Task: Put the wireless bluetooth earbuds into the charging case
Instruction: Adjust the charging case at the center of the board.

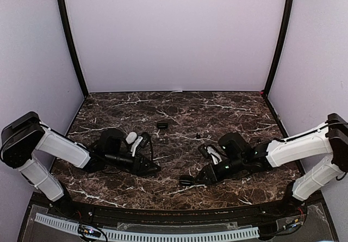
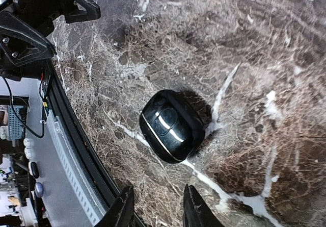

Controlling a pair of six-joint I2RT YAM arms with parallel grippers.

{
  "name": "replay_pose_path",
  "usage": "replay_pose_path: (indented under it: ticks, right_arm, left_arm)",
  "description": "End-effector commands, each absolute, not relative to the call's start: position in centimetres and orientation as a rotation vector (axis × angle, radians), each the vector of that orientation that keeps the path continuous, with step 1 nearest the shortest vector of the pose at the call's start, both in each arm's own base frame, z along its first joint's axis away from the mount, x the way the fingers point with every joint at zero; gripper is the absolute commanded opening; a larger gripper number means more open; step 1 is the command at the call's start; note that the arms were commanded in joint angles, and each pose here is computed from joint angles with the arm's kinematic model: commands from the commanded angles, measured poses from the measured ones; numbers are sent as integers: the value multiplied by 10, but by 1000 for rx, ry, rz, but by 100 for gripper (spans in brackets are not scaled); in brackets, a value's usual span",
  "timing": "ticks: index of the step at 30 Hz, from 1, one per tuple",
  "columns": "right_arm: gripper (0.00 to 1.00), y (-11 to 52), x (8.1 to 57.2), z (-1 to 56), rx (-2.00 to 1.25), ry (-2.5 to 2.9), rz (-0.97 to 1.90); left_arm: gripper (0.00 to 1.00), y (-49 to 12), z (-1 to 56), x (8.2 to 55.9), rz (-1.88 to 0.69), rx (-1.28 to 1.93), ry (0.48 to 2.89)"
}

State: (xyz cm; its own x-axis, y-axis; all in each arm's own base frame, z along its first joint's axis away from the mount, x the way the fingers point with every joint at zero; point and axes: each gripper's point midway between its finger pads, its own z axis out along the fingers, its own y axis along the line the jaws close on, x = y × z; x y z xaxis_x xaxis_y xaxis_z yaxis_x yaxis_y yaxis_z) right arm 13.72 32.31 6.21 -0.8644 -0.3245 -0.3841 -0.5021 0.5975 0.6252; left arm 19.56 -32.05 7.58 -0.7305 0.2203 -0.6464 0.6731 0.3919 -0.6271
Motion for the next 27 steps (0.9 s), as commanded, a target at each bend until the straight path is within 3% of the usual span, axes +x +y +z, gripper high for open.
replay_pose_path:
  ticks: [1,7,21,27]
  right_arm:
    - [29,338,135,64,-625,2586,1264]
    - [25,346,139,47,-608,2629,1252]
    - [28,371,170,42,-615,2597,1263]
    - [37,378,181,40,-616,2576,1252]
  left_arm:
    - [66,-331,93,196,-1367,794,2104]
    - [66,-330,90,194,-1369,796,2111]
    - [66,-331,85,193,-1372,814,2123]
    - [65,-331,79,194,-1354,824,2139]
